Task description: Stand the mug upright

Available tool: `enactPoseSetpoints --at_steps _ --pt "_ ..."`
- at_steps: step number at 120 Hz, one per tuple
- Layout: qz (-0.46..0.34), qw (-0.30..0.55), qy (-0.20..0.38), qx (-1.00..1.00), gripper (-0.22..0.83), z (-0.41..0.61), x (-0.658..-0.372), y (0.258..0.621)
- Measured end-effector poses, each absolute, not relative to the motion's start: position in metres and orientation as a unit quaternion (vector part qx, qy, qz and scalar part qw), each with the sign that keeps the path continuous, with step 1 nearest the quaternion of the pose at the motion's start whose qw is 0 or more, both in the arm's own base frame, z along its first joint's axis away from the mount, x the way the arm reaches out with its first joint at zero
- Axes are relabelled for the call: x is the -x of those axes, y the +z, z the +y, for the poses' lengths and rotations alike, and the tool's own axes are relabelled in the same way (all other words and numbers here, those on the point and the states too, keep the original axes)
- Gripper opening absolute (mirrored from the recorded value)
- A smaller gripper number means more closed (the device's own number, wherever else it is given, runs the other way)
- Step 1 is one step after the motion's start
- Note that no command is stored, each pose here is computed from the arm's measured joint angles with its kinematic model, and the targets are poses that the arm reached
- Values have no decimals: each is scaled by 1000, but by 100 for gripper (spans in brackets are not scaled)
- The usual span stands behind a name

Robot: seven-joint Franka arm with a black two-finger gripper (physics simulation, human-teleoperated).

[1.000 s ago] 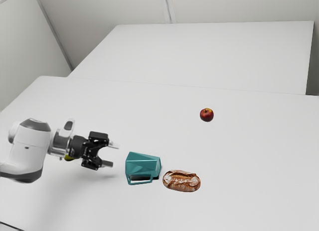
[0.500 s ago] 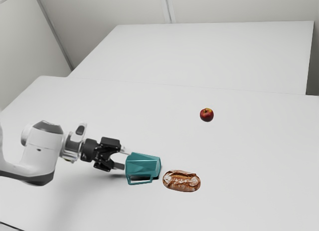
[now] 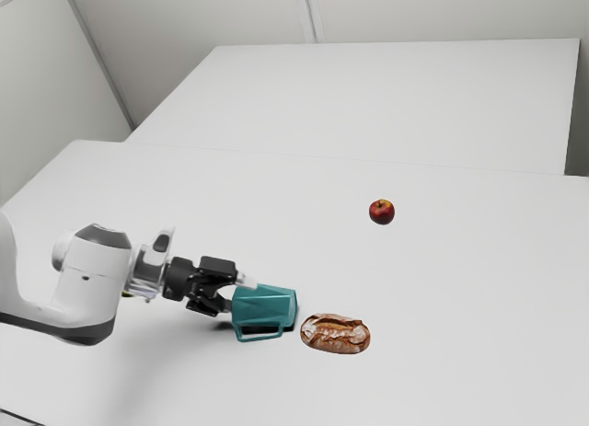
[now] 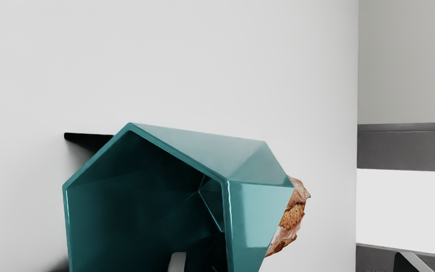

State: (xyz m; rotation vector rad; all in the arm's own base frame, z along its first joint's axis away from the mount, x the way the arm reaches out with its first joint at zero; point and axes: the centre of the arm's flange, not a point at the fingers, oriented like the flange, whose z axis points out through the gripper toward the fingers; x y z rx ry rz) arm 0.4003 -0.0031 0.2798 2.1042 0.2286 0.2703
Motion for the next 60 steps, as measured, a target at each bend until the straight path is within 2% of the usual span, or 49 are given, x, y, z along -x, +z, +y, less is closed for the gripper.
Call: enactPoseSetpoints --at_steps 12,28,37,48,60 --pt "91 482 113 -864 49 -5 -401 280" --pt "92 481 116 -864 20 -6 -401 279" --pt "94 481 117 -864 7 -7 -401 278" --pt "96 482 122 -862 -3 -7 -402 279" --pt "100 486 127 -859 -9 -9 -404 282"
